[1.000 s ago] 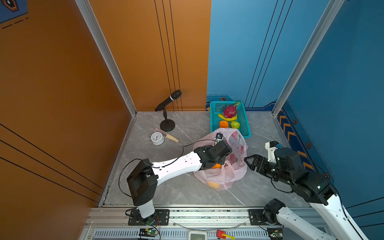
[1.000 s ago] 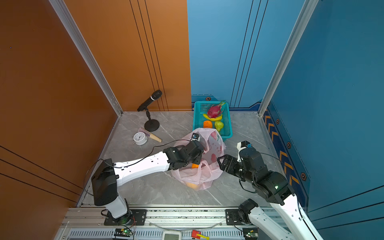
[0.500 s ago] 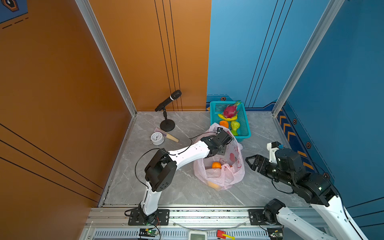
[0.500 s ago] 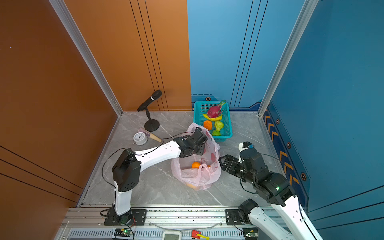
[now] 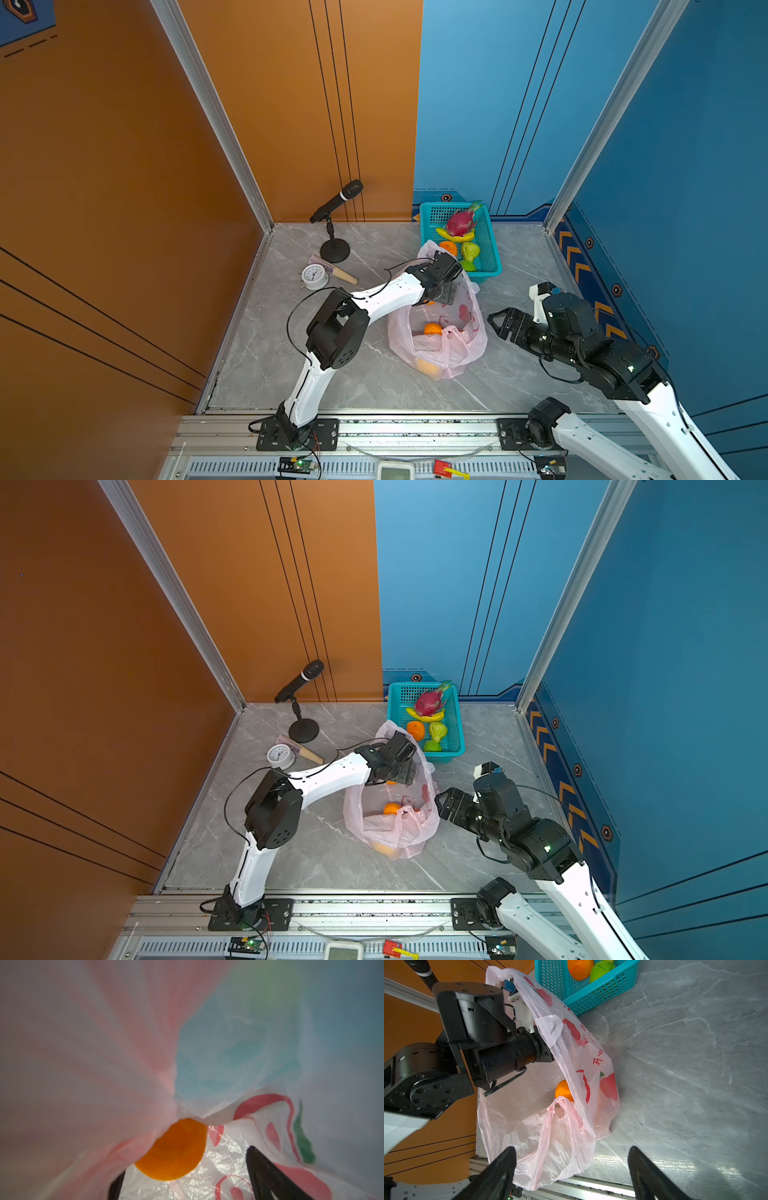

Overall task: Untie the knot of the plastic bag and take out the fruit
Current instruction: 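Grasp an orange inside the pink bag with the left gripper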

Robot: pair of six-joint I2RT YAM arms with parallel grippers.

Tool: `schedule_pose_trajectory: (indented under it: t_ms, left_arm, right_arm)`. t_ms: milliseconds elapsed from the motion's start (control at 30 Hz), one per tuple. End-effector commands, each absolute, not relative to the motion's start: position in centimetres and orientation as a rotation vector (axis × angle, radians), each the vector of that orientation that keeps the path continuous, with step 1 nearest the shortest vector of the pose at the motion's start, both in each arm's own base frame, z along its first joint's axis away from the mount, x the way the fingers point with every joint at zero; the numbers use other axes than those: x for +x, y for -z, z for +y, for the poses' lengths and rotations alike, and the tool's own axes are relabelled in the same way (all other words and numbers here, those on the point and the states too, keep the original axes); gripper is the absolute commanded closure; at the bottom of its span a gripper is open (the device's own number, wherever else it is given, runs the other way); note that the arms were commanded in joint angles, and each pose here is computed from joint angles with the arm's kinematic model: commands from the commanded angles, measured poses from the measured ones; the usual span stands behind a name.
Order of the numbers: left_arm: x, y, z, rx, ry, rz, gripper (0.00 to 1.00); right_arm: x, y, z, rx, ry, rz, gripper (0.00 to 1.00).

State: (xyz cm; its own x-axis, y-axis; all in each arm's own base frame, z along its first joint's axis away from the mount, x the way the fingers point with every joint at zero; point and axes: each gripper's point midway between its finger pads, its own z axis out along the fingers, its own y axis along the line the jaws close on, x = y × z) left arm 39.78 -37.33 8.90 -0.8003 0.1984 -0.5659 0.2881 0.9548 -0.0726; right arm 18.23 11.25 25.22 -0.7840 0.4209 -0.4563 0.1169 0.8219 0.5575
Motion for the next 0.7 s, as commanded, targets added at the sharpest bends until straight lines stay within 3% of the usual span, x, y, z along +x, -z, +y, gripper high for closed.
schedule_pose_trajectory:
  t_ms: [0,533,667]
  left_arm:
    - [40.3,-8.0,-37.2,0.376,0.195,2.548,0.09]
    - [41.3,-4.9,-37.2,0.413,0.180,2.584,0.13]
    - [41.5,-5.6,-37.2,0.404,0.195,2.575,0.27]
  right_arm:
    - [17.9,-25.4,11.1,0.412,-0.683,2.436,0.15]
    - [17.5,-25.4,11.9,0.383,-0.721,2.465,0.14]
    - [17.7,-26.3,13.9,0.308,-0.833,2.458,0.14]
